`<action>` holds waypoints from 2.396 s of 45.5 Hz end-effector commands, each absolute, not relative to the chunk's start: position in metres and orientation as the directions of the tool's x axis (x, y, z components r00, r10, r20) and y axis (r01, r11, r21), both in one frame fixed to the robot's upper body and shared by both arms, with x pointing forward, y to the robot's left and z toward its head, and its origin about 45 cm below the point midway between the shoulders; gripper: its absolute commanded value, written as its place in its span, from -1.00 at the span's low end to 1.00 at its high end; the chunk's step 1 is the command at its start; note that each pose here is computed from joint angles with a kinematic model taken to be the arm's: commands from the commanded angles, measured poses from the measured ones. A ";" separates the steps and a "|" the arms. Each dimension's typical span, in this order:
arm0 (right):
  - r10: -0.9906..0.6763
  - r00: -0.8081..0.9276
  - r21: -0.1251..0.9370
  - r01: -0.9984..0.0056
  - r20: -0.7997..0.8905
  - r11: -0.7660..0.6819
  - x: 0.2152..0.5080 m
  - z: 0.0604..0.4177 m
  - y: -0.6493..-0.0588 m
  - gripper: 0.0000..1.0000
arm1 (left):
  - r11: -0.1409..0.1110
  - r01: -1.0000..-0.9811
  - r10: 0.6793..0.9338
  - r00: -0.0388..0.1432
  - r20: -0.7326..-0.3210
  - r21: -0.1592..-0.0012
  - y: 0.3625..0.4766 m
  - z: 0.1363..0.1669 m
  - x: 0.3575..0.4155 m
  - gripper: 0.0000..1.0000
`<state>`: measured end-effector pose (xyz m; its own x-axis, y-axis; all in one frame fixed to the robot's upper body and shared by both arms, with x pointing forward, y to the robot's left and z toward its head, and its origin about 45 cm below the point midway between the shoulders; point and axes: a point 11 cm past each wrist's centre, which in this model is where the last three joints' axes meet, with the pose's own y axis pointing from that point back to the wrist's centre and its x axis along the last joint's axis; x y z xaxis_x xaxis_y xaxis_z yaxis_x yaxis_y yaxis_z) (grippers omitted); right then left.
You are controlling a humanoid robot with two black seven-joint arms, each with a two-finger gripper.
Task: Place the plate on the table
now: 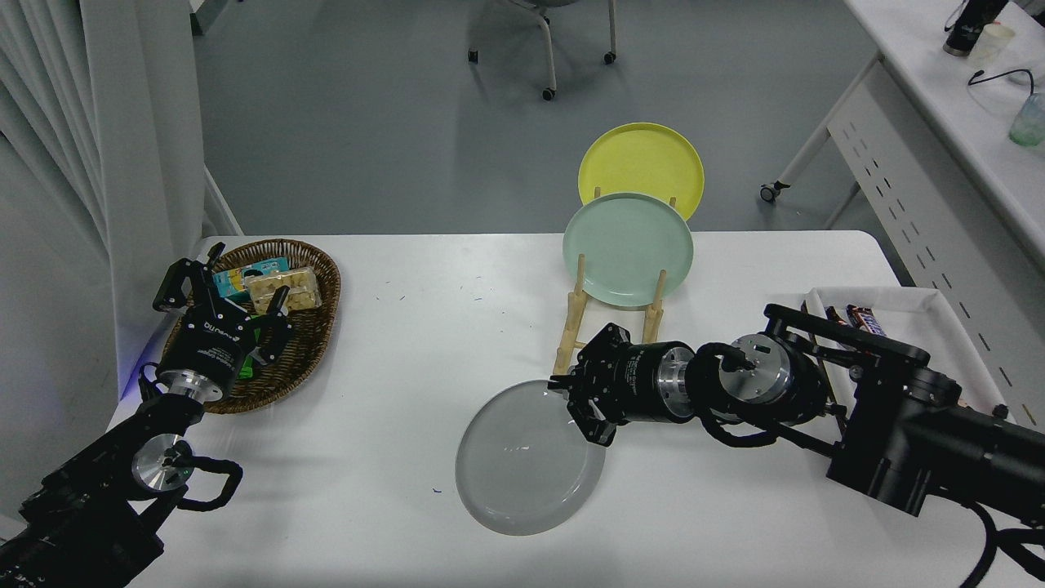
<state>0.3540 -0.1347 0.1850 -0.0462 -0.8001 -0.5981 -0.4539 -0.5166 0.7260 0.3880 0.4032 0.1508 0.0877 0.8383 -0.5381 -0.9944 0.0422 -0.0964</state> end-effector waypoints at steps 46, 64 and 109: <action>-0.630 -0.457 0.771 -0.473 -0.628 -0.425 0.342 0.165 -0.149 -1.00 | 0.042 -0.994 0.839 0.087 -0.538 -0.096 0.403 0.1508 0.3879 0.96; -0.610 -0.558 0.827 -0.396 -0.562 -0.399 0.341 0.163 -0.142 -1.00 | 0.042 -0.994 0.839 0.087 -0.538 -0.096 0.403 0.1508 0.3879 0.96; -0.487 -0.772 0.903 -0.263 -0.409 -0.341 0.337 0.109 -0.134 -1.00 | 0.043 -0.994 0.838 0.089 -0.538 -0.097 0.403 0.1510 0.3880 0.96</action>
<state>0.3388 -0.1456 0.1227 -0.7479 -0.5090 -0.4262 -0.2829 -0.3364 0.8982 0.3880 0.4031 0.1508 0.0879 0.8383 -0.5381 -0.9944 0.0425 -0.0963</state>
